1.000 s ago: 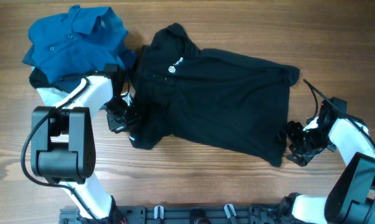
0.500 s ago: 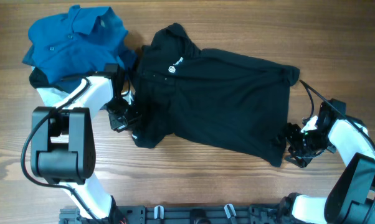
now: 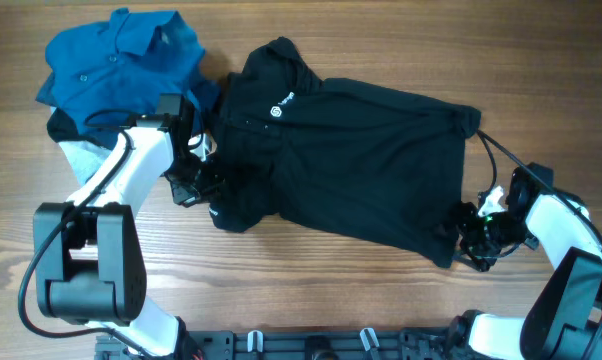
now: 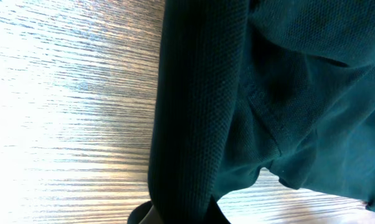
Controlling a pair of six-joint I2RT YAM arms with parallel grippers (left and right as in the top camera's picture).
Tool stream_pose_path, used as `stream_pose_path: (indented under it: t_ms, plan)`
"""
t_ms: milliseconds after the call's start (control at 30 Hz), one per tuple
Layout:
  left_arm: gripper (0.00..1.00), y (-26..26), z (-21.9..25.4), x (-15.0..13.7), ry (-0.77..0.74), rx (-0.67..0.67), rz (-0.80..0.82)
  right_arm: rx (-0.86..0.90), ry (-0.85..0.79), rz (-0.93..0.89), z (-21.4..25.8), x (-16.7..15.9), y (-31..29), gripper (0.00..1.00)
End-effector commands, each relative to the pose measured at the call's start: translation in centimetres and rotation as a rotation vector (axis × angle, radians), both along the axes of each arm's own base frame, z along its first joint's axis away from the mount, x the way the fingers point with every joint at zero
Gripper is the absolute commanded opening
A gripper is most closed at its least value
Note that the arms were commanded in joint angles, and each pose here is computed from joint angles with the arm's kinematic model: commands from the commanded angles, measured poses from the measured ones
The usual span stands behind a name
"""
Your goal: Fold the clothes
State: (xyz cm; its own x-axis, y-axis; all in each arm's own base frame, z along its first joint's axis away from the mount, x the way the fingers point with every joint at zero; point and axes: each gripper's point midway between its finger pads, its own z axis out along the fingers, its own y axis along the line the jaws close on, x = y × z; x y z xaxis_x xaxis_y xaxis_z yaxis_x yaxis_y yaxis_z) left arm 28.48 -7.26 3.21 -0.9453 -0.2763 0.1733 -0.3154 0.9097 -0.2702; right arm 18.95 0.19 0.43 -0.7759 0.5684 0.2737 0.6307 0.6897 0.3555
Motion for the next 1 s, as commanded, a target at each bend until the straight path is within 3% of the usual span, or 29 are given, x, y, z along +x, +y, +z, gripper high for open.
stream_pose_path:
  t_ms: [0,67,100,167,233,333,533,633,767,867,967]
  plan:
    - [0.04,0.6,0.2,-0.1,-0.012,0.035,-0.003,0.039,0.154,-0.046,-1.2,-3.3,1.2,0.77]
    - [0.04,0.8,0.1,0.0,-0.014,0.044,-0.003,0.006,0.188,-0.083,-1.4,-3.5,0.8,0.72]
    - [0.04,0.8,0.1,0.0,-0.015,0.044,-0.003,-0.003,0.195,-0.088,-1.5,-3.6,0.7,0.57]
    - [0.04,0.8,0.1,0.0,-0.015,0.044,-0.003,0.002,0.189,-0.109,-1.5,-3.2,0.7,0.15]
    - [0.04,0.8,0.2,-0.3,-0.004,0.044,-0.003,0.051,0.146,-0.115,-1.0,-2.2,1.3,0.04]
    - [0.04,0.8,0.4,-1.2,0.033,0.046,-0.004,0.046,0.088,-0.106,0.6,-0.4,0.8,0.04]
    - [0.04,0.8,4.0,-2.2,-0.027,0.035,0.005,-0.089,-0.125,-0.203,9.4,4.1,-4.1,0.05]
    - [0.04,0.9,7.8,-4.1,-0.09,0.031,0.006,-0.265,-0.167,-0.335,13.5,3.1,-9.3,0.04]
    - [0.04,1.1,11.7,-6.8,-0.177,0.026,0.016,-0.312,-0.216,-0.453,16.3,1.2,-11.4,0.04]
    - [0.04,1.4,13.9,-8.5,-0.253,0.031,0.032,-0.333,-0.219,-0.443,16.6,0.8,-11.4,0.04]
    - [0.04,1.7,15.3,-8.4,-0.35,0.044,0.037,-0.348,-0.242,-0.428,16.6,1.4,-11.7,0.05]
